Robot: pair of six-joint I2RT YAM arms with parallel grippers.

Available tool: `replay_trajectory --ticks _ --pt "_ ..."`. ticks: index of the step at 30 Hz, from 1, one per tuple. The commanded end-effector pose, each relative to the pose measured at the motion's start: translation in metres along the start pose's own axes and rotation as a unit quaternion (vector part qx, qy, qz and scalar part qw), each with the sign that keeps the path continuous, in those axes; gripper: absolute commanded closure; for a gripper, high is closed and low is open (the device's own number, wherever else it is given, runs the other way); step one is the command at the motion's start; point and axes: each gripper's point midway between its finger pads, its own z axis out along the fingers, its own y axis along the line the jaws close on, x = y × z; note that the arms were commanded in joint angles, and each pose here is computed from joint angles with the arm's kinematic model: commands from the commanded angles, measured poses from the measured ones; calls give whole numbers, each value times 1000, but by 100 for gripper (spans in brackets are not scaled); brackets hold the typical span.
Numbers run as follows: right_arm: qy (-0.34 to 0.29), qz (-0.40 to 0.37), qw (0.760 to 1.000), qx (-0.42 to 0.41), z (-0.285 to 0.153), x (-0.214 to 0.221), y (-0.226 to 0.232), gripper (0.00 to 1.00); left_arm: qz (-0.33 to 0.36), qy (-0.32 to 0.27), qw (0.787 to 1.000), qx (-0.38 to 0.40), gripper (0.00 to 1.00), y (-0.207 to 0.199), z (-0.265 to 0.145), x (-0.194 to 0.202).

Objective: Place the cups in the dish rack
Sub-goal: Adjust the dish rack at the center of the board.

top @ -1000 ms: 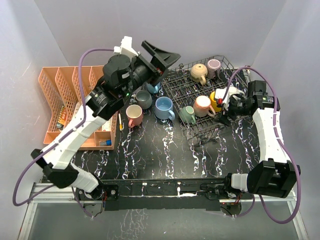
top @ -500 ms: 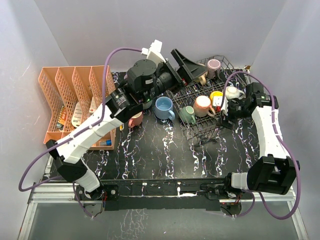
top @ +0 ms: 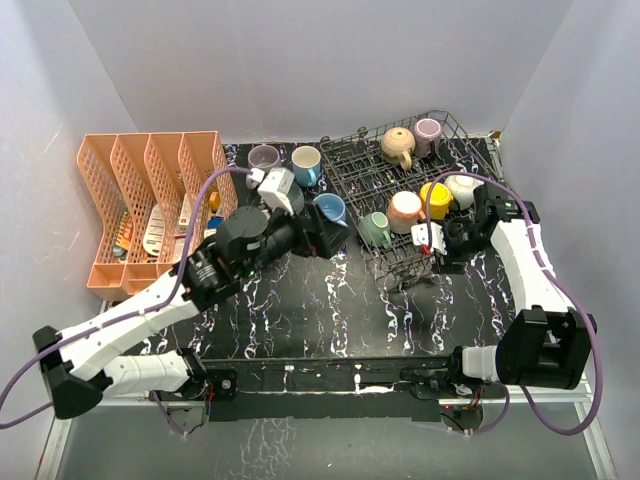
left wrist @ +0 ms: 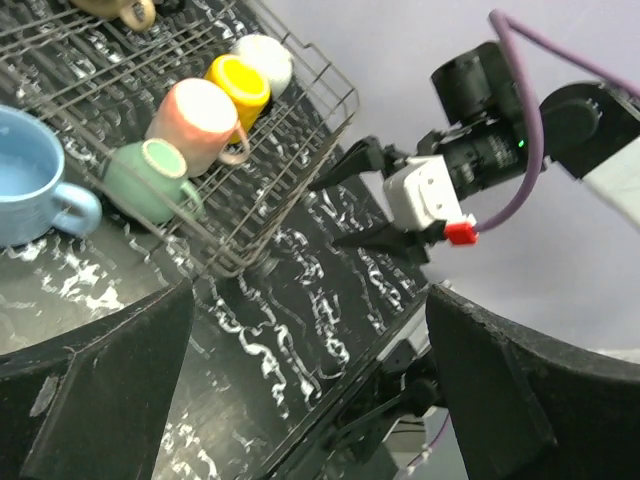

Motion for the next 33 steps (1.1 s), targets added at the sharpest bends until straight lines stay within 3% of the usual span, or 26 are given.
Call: replay_trajectory --ticks 1,5,13,33 --pt "26 -28 999 10 5 17 -16 31 15 -21 999 -22 5 29 -23 13" --pt "27 -12 1000 -6 14 28 -21 32 -40 -4 998 -46 7 60 -37 53" --pt "34 -2 999 -25 33 42 -16 36 -94 0 994 -51 10 80 -54 80" --pt "47 11 997 -64 37 38 24 78 -98 1 994 -44 11 82 -53 87"
